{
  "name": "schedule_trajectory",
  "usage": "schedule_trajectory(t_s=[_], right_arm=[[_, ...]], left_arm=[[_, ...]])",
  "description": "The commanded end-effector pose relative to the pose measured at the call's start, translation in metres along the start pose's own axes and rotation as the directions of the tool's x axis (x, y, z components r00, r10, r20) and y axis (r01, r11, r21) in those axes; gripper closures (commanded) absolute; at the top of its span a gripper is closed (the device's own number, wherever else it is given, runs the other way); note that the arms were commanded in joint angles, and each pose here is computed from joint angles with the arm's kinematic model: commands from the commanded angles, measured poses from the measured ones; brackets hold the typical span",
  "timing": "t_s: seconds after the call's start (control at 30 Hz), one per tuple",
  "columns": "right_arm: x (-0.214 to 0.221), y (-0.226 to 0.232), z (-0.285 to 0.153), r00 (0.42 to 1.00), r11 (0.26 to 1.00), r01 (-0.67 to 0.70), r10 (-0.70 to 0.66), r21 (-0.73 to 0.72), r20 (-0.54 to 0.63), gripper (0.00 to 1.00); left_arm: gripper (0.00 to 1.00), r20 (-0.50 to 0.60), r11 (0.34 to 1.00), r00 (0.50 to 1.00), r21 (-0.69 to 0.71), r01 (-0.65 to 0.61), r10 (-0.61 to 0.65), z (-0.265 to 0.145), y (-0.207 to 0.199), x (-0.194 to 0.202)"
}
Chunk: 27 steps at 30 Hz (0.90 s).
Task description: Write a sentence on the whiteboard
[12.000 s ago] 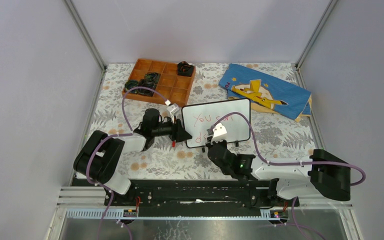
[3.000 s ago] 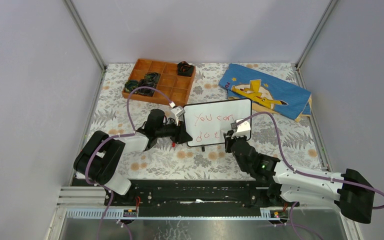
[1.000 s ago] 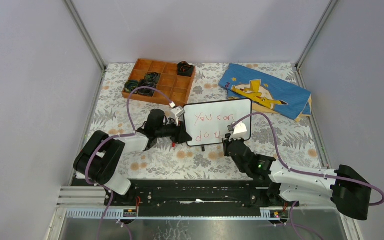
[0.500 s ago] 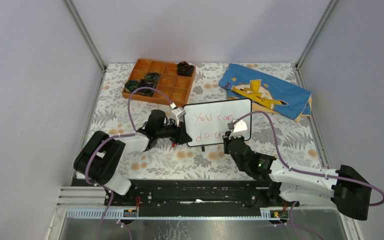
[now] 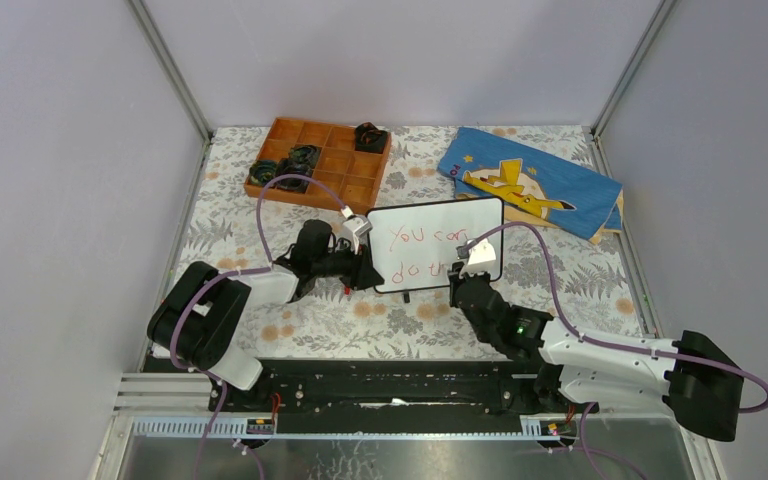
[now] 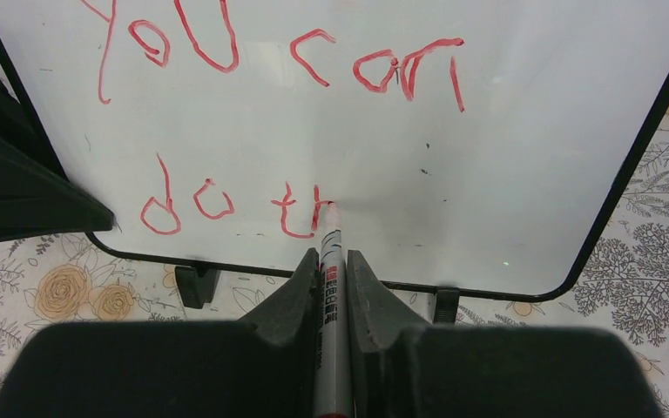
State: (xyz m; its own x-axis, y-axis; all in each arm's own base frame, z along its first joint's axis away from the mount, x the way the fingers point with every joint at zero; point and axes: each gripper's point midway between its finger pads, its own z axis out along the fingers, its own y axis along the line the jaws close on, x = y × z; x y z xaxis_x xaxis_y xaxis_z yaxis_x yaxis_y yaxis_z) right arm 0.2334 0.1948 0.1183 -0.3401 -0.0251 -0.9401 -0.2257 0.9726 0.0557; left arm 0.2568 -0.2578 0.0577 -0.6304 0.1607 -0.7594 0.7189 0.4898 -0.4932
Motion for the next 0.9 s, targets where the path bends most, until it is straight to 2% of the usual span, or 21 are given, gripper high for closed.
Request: schedule_trajectory(t_s=[0.0,0.57,0.87], right_arm=[[-0.017,-0.008,-0.002,0.998,0.999,-0.037,0.035,0.038,0.045,1.0],[0.002,-0.004,-0.003,1.0,1.0,-0.029,0.029,-0.005,-0.006,1.0],[-0.012,-0.004,-0.008,0.997,0.998,-0.064,0.065,-0.025,0.043,1.0]], left_arm=[[0.68,0.031,0.998,0.998,-0.005,-0.055,0.055,0.001,-0.001,-0.015],[0.68,0.025,0.998,0.998,-0.006,-0.058,0.058,0.002,-0.002,-0.013],[0.68,0.021,0.998,0.998,-0.006,-0.062,0.062,0.002,-0.003,-0.013]])
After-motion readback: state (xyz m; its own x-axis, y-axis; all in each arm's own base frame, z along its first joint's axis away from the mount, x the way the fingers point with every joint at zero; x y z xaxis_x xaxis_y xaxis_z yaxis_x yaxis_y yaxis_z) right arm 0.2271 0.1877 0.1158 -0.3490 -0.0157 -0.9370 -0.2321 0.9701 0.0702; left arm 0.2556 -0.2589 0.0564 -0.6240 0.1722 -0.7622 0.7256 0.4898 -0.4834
